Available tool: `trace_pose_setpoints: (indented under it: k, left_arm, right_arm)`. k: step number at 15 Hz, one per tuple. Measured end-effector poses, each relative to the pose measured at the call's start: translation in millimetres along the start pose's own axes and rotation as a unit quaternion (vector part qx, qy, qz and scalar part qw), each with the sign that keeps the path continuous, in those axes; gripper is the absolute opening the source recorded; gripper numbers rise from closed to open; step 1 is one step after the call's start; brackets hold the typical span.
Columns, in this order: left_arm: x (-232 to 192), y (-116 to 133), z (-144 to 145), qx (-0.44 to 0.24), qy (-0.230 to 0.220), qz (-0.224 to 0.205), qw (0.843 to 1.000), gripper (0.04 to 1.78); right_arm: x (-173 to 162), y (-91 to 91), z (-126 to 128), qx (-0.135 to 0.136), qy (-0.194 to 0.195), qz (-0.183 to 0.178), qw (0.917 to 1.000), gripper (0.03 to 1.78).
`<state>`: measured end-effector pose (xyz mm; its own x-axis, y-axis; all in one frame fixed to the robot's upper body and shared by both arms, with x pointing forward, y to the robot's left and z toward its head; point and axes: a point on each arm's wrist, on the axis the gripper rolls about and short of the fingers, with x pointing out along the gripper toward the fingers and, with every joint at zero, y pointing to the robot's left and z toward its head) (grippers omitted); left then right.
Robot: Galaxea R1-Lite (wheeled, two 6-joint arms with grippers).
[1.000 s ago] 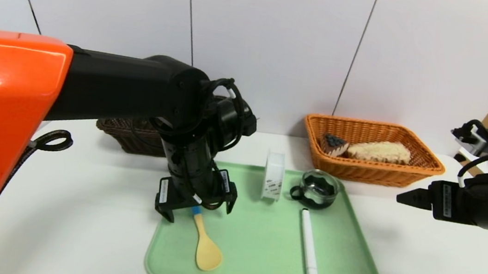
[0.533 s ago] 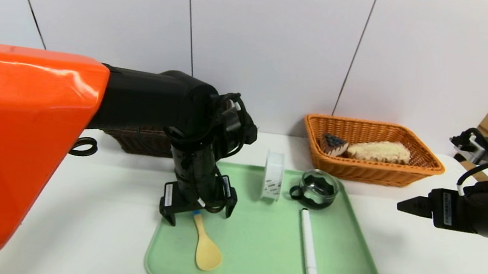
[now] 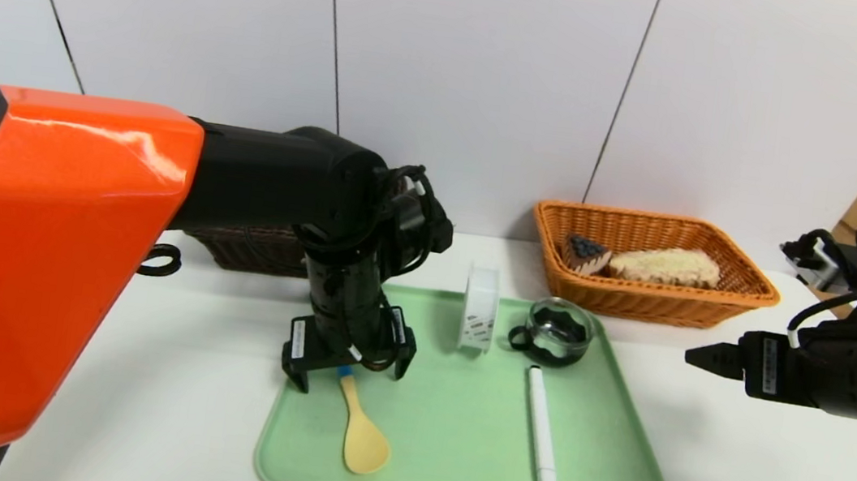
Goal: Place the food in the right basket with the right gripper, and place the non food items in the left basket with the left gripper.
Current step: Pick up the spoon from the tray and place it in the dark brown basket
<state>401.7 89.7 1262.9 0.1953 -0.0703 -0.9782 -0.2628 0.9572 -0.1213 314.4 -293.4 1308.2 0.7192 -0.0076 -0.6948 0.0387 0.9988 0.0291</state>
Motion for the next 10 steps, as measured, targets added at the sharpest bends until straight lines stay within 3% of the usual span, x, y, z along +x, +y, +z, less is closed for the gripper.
trace_pose_setpoints:
  k: [6,7,10]
  left_arm:
    - [6.4,-3.5,-2.5,0.018,-0.008,0.015,1.000,1.69]
    - [6.8,-4.0,-3.0,0.019,-0.010,0.017,1.000,1.64]
    - [8.3,-4.5,-2.9,0.019,-0.012,0.022,1.000,1.18]
  right_arm:
    - [0.4,0.0,-1.1,0.001,0.003,0.003,1.0000,1.70]
    - [0.6,-0.1,-1.8,0.001,0.004,0.003,1.0000,1.70]
    - [0.8,-0.2,-3.1,0.000,0.006,0.006,1.0000,1.70]
